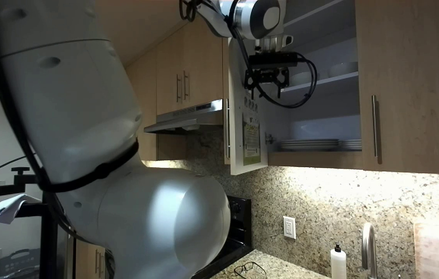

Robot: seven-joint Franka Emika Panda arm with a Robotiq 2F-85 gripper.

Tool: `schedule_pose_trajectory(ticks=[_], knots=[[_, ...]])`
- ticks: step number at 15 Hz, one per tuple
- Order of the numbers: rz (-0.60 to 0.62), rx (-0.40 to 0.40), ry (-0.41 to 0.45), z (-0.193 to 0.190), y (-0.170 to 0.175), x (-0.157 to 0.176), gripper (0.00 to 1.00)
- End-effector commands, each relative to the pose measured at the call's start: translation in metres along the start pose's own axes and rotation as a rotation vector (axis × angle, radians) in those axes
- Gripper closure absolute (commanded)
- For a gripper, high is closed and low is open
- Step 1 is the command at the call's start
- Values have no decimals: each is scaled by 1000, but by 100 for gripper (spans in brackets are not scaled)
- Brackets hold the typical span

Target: Open the cupboard door

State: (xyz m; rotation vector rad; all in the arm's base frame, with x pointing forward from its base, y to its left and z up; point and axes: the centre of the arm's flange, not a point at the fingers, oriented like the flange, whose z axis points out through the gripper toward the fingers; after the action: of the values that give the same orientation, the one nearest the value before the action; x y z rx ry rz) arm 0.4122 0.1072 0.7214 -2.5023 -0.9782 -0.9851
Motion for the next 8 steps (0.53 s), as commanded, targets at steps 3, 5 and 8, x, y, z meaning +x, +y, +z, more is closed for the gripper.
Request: schedule_pose_trajectory(ticks=[3, 5, 8], knots=[[-53, 43, -10, 11, -10, 13, 0], [-57, 44, -12, 14, -13, 16, 0], [-63, 43, -14, 19, -17, 20, 0]])
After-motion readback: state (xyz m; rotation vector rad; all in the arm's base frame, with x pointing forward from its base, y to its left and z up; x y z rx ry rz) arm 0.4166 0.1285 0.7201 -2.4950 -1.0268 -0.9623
